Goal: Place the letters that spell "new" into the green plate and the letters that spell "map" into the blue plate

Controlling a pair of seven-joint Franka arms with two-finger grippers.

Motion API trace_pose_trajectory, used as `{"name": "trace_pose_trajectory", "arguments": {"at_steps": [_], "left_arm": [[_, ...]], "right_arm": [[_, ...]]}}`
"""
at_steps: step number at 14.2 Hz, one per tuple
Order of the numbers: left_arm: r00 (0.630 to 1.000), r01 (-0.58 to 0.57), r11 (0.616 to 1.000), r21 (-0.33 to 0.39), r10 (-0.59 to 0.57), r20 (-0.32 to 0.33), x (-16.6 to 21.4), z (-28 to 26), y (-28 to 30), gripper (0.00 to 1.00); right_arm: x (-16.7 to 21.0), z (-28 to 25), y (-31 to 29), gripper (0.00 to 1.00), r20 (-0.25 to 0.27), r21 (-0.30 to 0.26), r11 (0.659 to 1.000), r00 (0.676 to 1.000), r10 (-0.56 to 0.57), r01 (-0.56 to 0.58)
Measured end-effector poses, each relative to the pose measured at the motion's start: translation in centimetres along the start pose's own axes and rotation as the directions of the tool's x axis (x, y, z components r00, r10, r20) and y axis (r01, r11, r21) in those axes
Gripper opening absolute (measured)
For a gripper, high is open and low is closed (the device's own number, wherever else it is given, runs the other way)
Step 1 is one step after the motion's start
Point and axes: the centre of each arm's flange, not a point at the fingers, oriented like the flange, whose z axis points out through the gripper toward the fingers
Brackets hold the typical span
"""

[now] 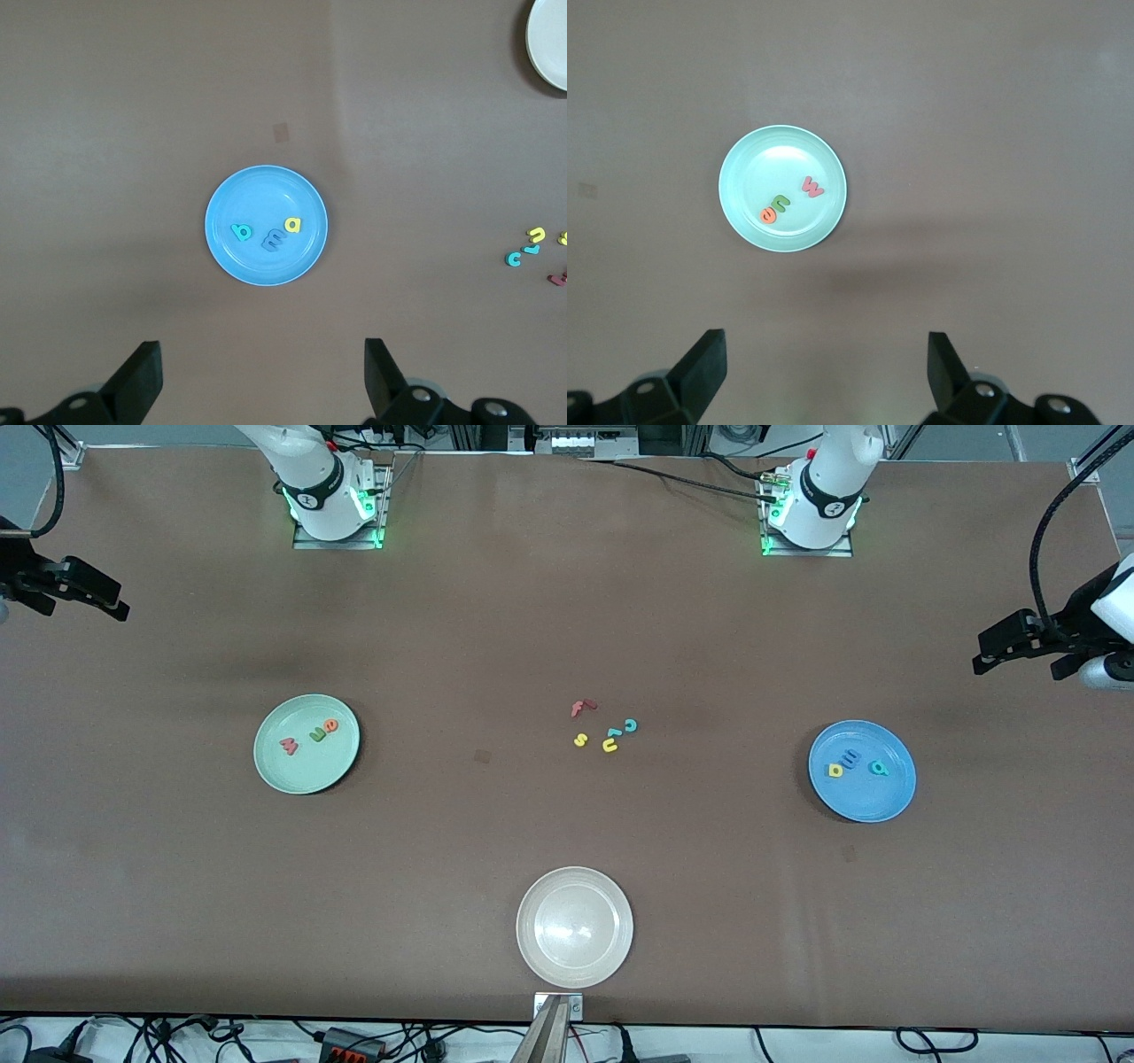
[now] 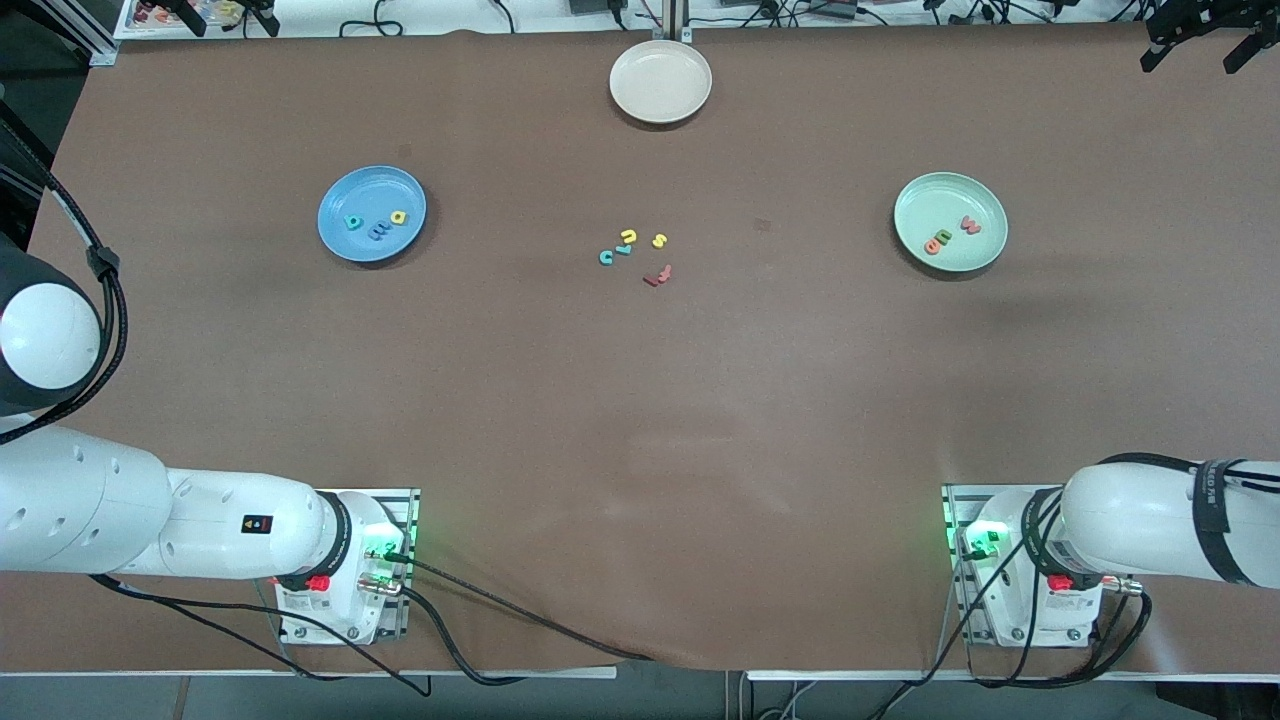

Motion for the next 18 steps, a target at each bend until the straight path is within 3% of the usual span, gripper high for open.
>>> {"name": "trace_pose_trajectory", "arguments": {"at_steps": [18], "left_arm": [[1.000,-0.002,1.000,0.000,0.002,0.000,0.01,0.00,0.13,1.00]], "right_arm": [[0.30,0.84,0.06,1.00,0.008,0.000,1.000,1.000,0.001,-0.001]]}}
